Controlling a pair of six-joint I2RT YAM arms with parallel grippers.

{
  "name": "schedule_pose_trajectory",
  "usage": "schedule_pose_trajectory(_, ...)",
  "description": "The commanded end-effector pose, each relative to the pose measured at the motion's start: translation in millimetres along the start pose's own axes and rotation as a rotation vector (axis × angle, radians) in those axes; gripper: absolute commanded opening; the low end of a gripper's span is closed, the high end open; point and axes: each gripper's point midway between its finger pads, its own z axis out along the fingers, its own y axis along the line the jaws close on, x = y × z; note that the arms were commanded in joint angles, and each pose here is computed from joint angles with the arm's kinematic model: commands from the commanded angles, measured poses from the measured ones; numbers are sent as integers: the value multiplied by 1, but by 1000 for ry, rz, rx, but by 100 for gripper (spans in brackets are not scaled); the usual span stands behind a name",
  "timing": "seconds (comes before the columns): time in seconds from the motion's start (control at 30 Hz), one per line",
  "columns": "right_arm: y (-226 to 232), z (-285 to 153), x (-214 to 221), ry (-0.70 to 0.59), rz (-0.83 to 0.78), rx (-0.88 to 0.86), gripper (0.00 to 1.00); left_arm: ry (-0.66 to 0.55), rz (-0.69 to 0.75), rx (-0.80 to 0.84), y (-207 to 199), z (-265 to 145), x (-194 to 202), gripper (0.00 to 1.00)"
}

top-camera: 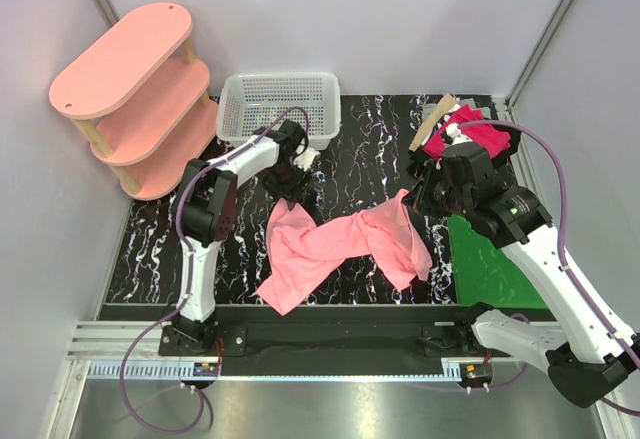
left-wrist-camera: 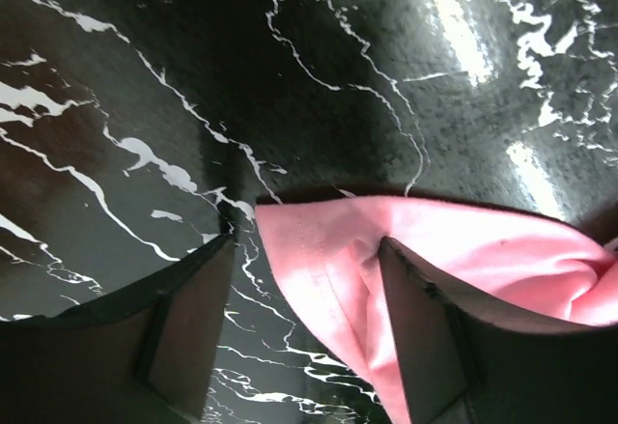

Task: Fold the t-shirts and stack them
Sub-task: Flatten the tshirt out

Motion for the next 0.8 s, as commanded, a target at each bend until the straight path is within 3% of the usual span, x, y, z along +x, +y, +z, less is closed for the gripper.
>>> schedule_pose_trajectory(0.0, 6, -5, -5, -27, 11, -36, 0, 5, -1, 31, -10, 12, -6, 58)
schedule_pose_trajectory(0.03, 6, -5, -5, -28, 11, -37, 0, 6, 2, 36, -11, 12, -6, 47)
schedule_pose_trajectory(0.1, 5, -5, -5, -28, 14, -34, 0, 1, 8, 50, -16, 10, -7, 35)
schedule_pose_trajectory(0.13, 5, -6, -4, -27, 13, -36, 0, 3, 9, 56, -18, 9, -6, 21)
schedule_pose_trajectory(0.23, 6, -6, -6, -30, 14, -39, 0, 10, 11, 66, -21, 0, -3, 0)
schedule_pose_trajectory(0.33, 8, -7, -9, -38, 1, -39, 0, -43, 23, 49, -18, -35, -10, 0)
schedule_pose_trajectory(0.43, 13, -12, -22, -69, -24, -43, 0, -155, 4, -10, -2, -102, -19, 0)
schedule_pose_trajectory(0.57, 36, -42, -63, -166, -81, -81, 0, -410, -53, -162, 45, -243, -35, 0)
schedule_pose_trajectory(0.63, 45, -56, -74, -194, -93, -108, 0, -518, -59, -232, 52, -312, -23, 0)
schedule_pose_trajectory(0.77, 61, -98, -92, -259, -96, -176, 0, -613, -58, -358, 51, -385, 25, 0)
